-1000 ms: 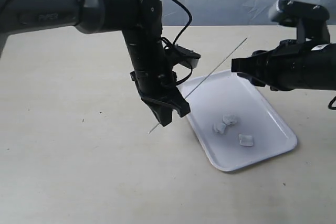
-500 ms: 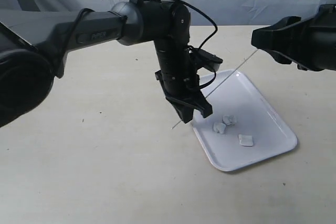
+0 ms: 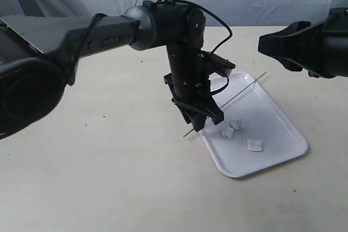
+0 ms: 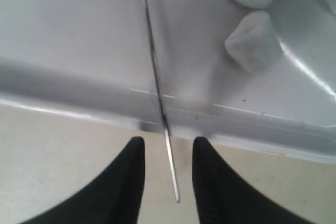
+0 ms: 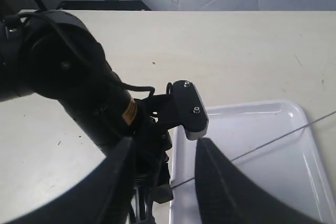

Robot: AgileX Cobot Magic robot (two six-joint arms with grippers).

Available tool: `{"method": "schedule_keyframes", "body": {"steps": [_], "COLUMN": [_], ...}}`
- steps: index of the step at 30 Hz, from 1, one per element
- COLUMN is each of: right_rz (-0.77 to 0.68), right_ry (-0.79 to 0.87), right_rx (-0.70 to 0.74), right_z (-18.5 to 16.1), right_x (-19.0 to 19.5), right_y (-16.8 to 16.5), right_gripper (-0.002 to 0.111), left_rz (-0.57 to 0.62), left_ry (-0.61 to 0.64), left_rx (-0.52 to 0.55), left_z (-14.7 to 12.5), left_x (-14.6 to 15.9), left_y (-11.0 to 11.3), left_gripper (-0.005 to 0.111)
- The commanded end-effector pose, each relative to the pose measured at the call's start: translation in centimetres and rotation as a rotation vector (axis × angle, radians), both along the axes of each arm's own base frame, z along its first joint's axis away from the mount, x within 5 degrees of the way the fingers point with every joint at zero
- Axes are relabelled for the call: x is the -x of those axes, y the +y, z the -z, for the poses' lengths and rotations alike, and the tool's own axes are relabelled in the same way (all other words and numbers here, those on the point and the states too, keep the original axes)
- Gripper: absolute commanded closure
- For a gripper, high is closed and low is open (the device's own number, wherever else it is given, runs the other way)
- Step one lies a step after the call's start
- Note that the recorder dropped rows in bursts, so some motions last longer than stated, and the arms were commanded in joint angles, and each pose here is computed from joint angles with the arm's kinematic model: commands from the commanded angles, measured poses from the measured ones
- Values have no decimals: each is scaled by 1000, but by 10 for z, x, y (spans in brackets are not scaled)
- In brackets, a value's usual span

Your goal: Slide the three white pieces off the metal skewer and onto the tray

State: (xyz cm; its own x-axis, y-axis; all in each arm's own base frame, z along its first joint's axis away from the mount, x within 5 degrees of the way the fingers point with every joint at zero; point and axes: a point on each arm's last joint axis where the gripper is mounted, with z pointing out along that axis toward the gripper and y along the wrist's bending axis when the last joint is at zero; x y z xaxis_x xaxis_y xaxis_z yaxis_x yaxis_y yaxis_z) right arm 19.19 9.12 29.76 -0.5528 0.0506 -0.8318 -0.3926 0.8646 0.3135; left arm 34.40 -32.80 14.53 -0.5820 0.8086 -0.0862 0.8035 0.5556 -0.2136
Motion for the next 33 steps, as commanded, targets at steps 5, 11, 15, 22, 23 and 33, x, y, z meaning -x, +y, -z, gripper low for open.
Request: {"method": "schedule_keyframes", "body": {"steps": [5, 11, 15, 22, 23, 33], "right_rz": [40, 23, -25, -192, -206, -352], "right_ry": [-118, -157, -181, -126, -112, -89], "right_rx": [23, 15, 35, -5, -27, 2], "right_z": [-13, -22, -29, -41, -43, -40], "right_x": [4, 16, 31, 89, 100, 168], "right_y": [-8, -10, -13, -18, -20, -35], "right_gripper": [71, 71, 71, 108, 108, 108], "left_rz": [-39, -188, -234, -392, -438, -583], "left_ry": [-142, -353, -416, -485, -516, -535], "left_rx": [-19, 117, 171, 207, 270, 627], "left_z": [-52, -177, -229, -246, -246, -210], "left_x": [-4, 22, 69, 196, 219, 332], "left_y": [16, 55, 96, 210, 228, 308], "left_gripper": [75, 91, 104, 107, 107, 107]}}
